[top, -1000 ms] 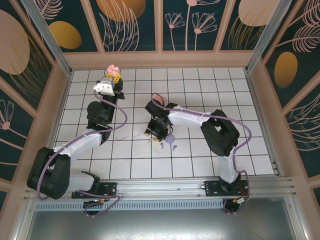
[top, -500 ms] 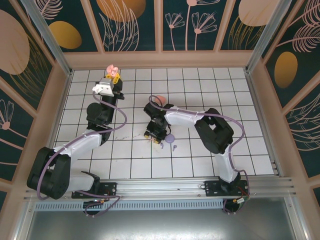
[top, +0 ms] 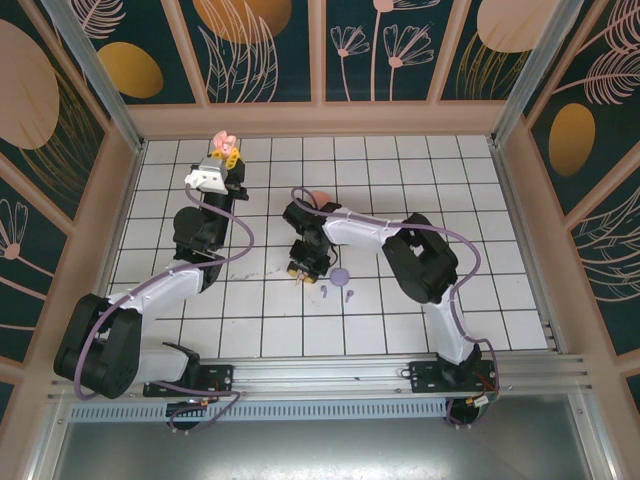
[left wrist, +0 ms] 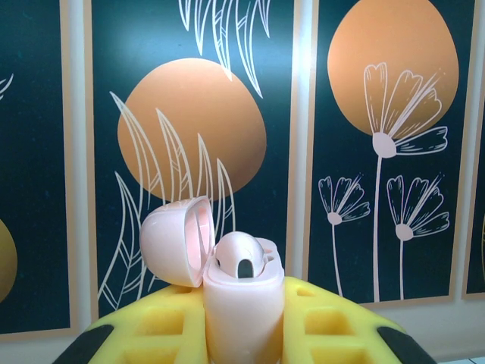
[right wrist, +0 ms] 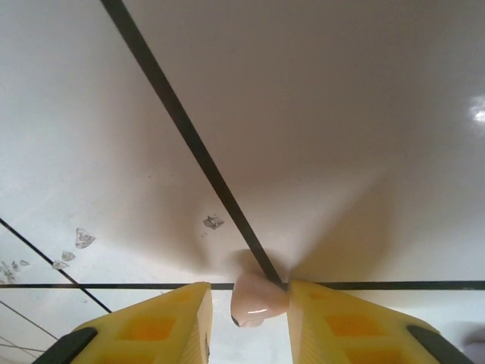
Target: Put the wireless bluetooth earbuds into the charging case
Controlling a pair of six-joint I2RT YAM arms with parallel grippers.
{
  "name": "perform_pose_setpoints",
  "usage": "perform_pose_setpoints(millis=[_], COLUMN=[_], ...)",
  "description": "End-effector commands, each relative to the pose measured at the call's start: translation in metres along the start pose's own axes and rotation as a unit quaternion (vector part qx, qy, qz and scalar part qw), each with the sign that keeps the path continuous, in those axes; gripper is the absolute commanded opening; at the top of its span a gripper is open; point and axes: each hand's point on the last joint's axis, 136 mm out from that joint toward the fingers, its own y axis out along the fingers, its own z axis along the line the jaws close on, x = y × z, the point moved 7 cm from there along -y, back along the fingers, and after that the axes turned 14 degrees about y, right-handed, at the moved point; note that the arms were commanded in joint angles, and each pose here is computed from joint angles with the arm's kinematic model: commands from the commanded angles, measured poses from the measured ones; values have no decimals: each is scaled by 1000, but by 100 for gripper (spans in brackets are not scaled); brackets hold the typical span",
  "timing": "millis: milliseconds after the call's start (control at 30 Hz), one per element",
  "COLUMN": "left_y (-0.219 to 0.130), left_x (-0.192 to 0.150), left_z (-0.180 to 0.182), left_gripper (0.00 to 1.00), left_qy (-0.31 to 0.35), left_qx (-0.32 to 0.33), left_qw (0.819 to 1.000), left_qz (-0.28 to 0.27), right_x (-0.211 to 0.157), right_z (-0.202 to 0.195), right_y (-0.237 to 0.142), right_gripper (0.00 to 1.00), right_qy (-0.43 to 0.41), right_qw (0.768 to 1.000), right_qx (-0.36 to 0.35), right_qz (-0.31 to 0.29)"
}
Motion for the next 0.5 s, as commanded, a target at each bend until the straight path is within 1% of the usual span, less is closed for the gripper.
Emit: perform_pose_setpoints(millis=[0,200,467], left_y=[-3,-4,-4], left_x=[11,11,11], left_z=[7,7,7], left_gripper=[0,0,0], left_qy=[-6,-5,-3], left_qx=[13,14,14], left_qw=[1000,1000,1000], left_qz=[-27,-28,-28], right_x=[7,9,12], right_z=[-3,4,-5], right_y=[2,1,6], right_gripper=[28,27,28], right_qy=[-29,-83,-113], right_qw=[999,995,990], right_qx=[-33,-56,-84], right_qz=[-5,-13,-16])
